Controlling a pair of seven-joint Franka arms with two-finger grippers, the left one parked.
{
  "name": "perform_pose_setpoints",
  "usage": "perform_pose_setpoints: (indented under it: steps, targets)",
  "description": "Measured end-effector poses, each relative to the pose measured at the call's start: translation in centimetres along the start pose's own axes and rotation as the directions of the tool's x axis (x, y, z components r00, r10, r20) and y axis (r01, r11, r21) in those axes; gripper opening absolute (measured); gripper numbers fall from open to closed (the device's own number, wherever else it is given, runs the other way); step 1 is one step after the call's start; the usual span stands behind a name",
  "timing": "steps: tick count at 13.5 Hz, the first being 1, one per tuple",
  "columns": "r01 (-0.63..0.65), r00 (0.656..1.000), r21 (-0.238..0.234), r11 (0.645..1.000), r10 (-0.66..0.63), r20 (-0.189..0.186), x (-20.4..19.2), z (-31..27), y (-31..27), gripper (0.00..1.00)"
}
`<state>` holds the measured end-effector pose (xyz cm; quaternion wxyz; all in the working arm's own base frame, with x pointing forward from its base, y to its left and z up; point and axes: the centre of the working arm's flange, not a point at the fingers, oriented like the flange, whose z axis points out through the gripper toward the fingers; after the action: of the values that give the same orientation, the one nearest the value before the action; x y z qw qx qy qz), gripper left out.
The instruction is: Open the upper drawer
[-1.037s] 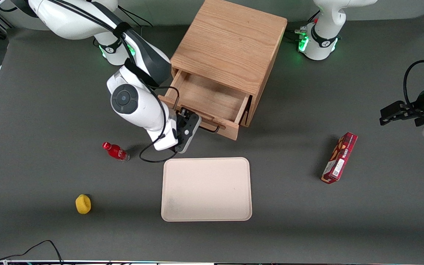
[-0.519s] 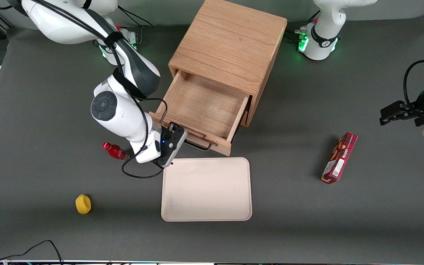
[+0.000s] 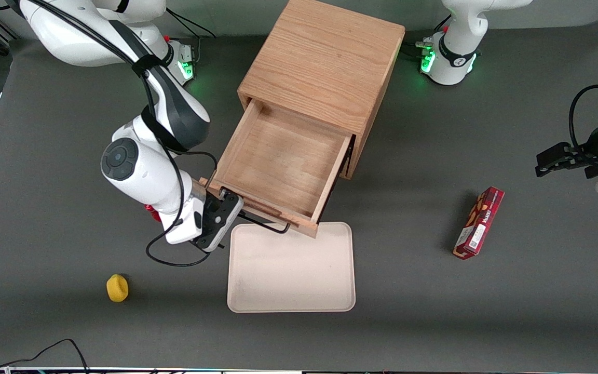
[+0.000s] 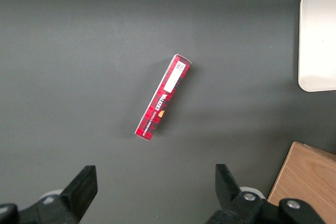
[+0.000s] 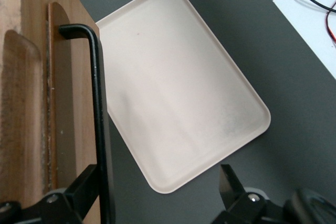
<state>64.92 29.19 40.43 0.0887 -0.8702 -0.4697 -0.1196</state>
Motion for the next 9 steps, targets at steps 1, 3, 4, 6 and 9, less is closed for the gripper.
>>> perform_pose_setpoints:
  steps: [1, 3, 4, 6, 9]
  targets:
    - [0.000, 1.000, 0.000, 1.000, 0.000, 0.000, 0.0, 0.0, 0.0, 1.00]
    - [-0.012, 1.000, 0.010, 1.000, 0.012, -0.013, 0.2, -0.2, 0.0, 1.00]
    - [-0.039, 0.998, 0.023, 0.999, 0.040, -0.042, 0.4, -0.9, 0.4, 1.00]
    - [-0.129, 0.983, 0.072, 0.989, 0.137, -0.122, 0.4, -3.4, 2.2, 1.00]
    - [-0.264, 0.950, 0.124, 0.957, 0.280, -0.140, -1.7, -8.8, 4.7, 1.00]
